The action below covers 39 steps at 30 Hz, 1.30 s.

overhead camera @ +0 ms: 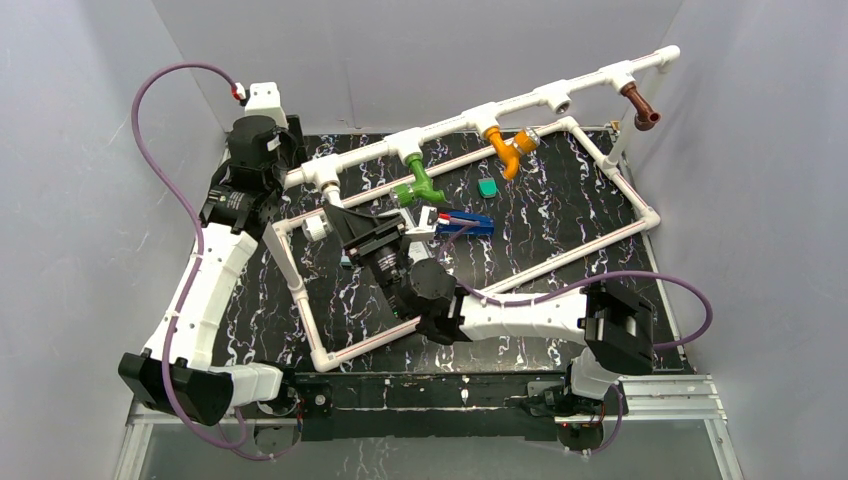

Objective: Install the water faucets

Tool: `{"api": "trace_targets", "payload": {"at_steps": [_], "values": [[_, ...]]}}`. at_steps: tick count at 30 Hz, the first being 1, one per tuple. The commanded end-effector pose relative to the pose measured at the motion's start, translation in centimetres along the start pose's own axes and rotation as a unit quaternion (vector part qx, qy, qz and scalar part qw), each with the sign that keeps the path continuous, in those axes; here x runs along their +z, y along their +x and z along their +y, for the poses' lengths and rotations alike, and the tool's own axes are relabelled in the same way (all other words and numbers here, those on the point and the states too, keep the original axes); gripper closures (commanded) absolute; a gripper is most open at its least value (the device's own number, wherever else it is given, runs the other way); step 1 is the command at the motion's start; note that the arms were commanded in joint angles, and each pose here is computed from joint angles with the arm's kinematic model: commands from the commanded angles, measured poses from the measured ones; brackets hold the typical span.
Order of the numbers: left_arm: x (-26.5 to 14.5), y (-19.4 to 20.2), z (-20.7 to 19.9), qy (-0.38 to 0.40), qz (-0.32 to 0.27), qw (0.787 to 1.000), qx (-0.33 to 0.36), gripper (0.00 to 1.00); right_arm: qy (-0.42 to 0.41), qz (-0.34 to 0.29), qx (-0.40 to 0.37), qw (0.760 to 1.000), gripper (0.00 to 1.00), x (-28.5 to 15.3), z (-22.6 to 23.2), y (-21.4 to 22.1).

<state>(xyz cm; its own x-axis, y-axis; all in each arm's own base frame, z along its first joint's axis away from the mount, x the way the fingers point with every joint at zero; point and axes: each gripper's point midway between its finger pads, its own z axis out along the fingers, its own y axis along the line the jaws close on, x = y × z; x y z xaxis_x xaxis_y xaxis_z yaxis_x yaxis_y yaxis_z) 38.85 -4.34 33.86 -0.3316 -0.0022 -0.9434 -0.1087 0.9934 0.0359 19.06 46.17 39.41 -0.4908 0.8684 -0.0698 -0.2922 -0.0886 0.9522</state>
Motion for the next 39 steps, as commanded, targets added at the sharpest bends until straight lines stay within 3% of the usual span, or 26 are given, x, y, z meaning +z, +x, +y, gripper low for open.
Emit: {"api": "trace_targets", "payload": {"at_steps": [1,23,32,39], "values": [[-0.4,10.4,-2.3,0.045,0.172,0.983,0.048,0.47,-0.045,-0.003,0.046,0.998,0.50,0.4,3.9,-1.8],[-0.3,10.4,-2.2,0.040,0.173,0.983,0.052,0.47,-0.022,0.081,-0.002,0.996,0.26,-2.8,2.4,-1.1],[-0.3,10.3,-2.3,0.040,0.173,0.983,0.053,0.47,-0.009,0.129,-0.120,0.984,0.23,-4.9,2.4,-1.9],[-0.3,10.3,-2.3,0.042,0.174,0.982,0.052,0.47,-0.011,0.136,-0.254,0.958,0.22,-5.9,3.2,-4.3]]}}
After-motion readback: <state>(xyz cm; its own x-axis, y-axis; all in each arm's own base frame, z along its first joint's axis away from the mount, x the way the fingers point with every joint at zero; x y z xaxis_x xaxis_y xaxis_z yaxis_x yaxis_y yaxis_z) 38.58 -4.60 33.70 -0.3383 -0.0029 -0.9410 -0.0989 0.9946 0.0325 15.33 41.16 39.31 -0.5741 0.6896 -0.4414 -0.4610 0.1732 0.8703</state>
